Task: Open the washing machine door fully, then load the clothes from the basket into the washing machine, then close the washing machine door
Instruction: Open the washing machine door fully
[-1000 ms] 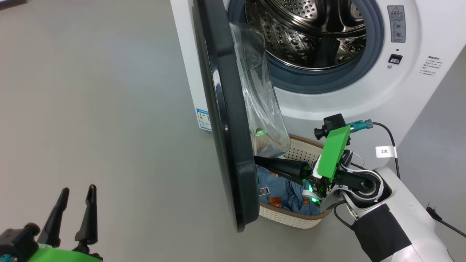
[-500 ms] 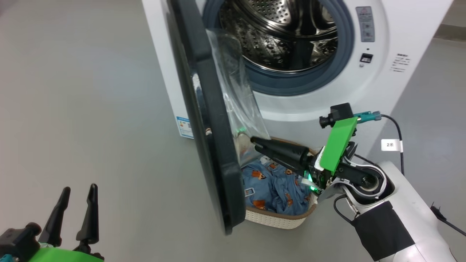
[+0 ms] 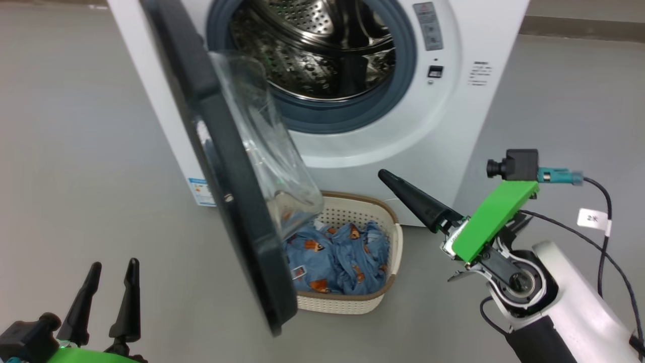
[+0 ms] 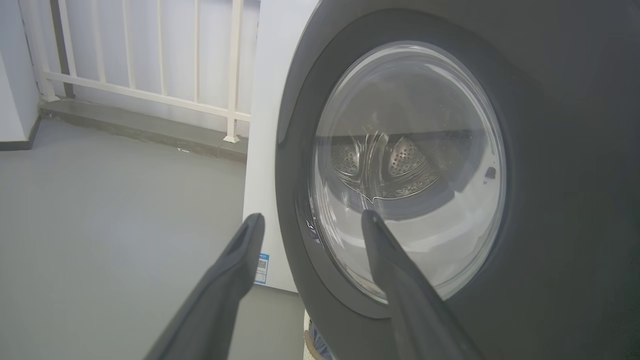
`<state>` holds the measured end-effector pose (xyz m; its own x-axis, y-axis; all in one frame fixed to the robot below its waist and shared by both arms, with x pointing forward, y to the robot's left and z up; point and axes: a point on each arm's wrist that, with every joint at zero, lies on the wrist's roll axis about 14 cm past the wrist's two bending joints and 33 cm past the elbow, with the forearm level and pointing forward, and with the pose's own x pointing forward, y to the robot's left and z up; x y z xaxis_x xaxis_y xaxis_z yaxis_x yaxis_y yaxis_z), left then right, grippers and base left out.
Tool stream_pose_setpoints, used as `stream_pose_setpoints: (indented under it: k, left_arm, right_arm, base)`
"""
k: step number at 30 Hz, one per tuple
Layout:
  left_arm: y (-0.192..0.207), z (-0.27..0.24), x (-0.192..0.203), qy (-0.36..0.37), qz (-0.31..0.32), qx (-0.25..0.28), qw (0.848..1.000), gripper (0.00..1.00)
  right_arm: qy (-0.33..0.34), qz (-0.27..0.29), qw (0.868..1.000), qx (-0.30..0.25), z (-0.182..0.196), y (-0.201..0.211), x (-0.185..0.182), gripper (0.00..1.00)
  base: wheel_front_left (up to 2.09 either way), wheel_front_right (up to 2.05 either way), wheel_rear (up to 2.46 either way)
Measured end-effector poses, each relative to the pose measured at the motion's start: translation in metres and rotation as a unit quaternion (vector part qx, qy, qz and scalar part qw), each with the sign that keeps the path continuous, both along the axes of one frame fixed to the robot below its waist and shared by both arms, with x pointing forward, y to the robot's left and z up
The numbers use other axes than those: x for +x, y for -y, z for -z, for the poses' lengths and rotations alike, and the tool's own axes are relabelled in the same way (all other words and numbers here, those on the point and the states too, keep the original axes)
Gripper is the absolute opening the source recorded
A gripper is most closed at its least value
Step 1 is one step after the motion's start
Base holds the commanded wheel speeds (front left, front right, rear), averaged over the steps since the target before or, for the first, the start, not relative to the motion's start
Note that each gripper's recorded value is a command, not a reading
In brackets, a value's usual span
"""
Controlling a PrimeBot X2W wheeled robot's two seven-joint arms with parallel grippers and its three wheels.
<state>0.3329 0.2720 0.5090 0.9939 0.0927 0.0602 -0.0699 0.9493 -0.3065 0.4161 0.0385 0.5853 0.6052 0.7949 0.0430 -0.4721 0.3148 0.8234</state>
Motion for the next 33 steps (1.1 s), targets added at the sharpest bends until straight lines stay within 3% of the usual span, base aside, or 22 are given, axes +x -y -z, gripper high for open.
stream_pose_setpoints:
  k: [11,18,28,33]
  left_arm:
    - [0.028,-0.003,0.022,0.006,0.044,0.001,0.999,1.00]
    - [0.044,-0.004,0.030,0.010,0.065,-0.001,0.998,1.00]
    - [0.058,-0.003,0.034,0.010,0.084,-0.001,0.996,1.00]
    - [0.061,-0.007,0.038,0.015,0.088,0.004,0.996,1.00]
  right_arm:
    - [0.088,0.164,0.982,-0.025,0.000,0.071,0.005,1.00]
    - [0.162,0.263,0.948,-0.076,0.003,0.120,0.001,1.00]
    - [0.196,0.338,0.905,-0.169,0.033,0.169,-0.017,1.00]
    - [0.182,0.361,0.896,-0.183,0.048,0.177,-0.027,1.00]
  base:
    - [0.00,0.00,0.00]
    - [0.00,0.00,0.00]
    - [0.00,0.00,0.00]
    - [0.00,0.00,0.00]
